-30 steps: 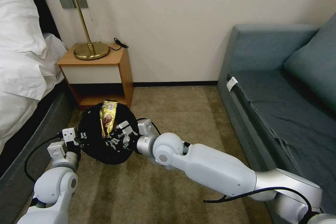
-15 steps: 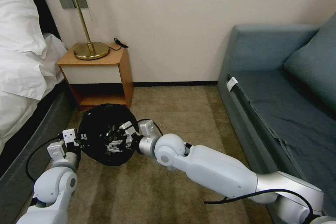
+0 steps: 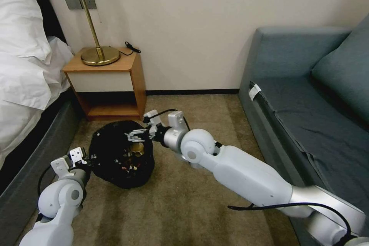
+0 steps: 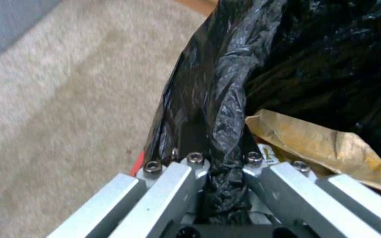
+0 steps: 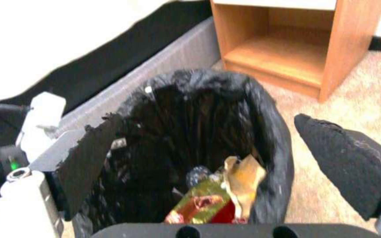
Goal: Pick up the trash bin, then pick up the garbage on the floor and place it into the trash bin.
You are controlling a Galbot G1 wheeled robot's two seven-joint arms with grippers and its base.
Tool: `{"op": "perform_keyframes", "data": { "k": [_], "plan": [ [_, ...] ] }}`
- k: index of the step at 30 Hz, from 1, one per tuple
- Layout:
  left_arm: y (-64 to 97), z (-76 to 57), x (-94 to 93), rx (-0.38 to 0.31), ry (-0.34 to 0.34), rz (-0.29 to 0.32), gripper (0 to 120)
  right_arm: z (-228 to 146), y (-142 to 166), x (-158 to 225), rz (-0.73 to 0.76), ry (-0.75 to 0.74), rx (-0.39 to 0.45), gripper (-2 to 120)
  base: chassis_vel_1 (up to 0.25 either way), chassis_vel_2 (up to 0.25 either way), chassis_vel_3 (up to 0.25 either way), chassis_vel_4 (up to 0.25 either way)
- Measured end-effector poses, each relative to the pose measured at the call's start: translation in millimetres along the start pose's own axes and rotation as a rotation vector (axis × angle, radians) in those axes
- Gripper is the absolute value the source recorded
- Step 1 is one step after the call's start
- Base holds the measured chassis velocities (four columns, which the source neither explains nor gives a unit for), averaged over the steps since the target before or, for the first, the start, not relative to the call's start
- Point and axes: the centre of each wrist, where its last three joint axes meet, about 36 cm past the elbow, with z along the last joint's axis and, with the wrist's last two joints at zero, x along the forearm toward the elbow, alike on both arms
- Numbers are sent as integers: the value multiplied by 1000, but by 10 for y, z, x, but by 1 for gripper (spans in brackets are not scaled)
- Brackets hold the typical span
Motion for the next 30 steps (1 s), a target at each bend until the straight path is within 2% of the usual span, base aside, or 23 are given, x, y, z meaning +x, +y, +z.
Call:
{"op": "perform_keyframes", "data": {
  "k": [1, 5, 10, 13, 14, 15, 16, 17, 18, 19, 21, 22, 27, 28, 29, 30],
  "plan": [
    [5, -7, -17, 28, 25, 1, 1, 111, -1, 21, 6, 11, -6, 100, 0, 0, 0, 0],
    [9, -14, -28, 52, 46, 4, 1, 173, 4, 28, 6, 18, -7, 100, 0, 0, 0, 0],
    [44, 1, -63, 67, 67, -5, 1, 212, 4, 38, 5, 23, -7, 100, 0, 0, 0, 0],
    [62, 12, -84, 66, 75, -13, 6, 224, 12, 36, 3, 23, -10, 100, 0, 0, 0, 0],
    [71, 19, -96, 64, 77, -18, 12, 231, 17, 35, 3, 23, -12, 100, 0, 0, 0, 0],
    [71, 19, -96, 64, 77, -18, 12, 231, 17, 35, 3, 23, -12, 100, 0, 0, 0, 0],
    [75, 21, -100, 56, 76, -24, 19, 241, 20, 34, 3, 24, -13, 100, 0, 0, 0, 0],
    [75, 21, -100, 56, 76, -24, 19, 241, 20, 34, 3, 24, -13, 100, 0, 0, 0, 0],
    [77, 24, -99, 48, 75, -30, 27, 249, 21, 34, 2, 26, -13, 100, 0, 0, 0, 0],
    [77, 24, -99, 48, 75, -30, 27, 249, 21, 34, 2, 26, -13, 100, 0, 0, 0, 0],
    [77, 26, -97, 39, 74, -34, 39, 262, 30, 30, 0, 27, -16, 100, 0, 0, 0, 0],
    [77, 26, -97, 39, 74, -34, 39, 262, 30, 30, 0, 27, -16, 100, 0, 0, 0, 0],
    [93, 45, -89, 8, 65, -55, 59, 278, 28, 31, 1, 27, -23, 100, 0, 0, 0, 0],
    [93, 45, -89, 8, 65, -55, 59, 278, 28, 31, 1, 27, -23, 100, 0, 0, 0, 0],
    [103, 57, -87, -8, 52, -68, 66, 270, 16, 29, 5, 23, -27, 100, 0, 0, 0, 0],
    [137, 92, -93, -58, 9, -108, 72, 250, -10, 27, 12, 15, -34, 100, 0, 0, 0, 0]
  ]
}}
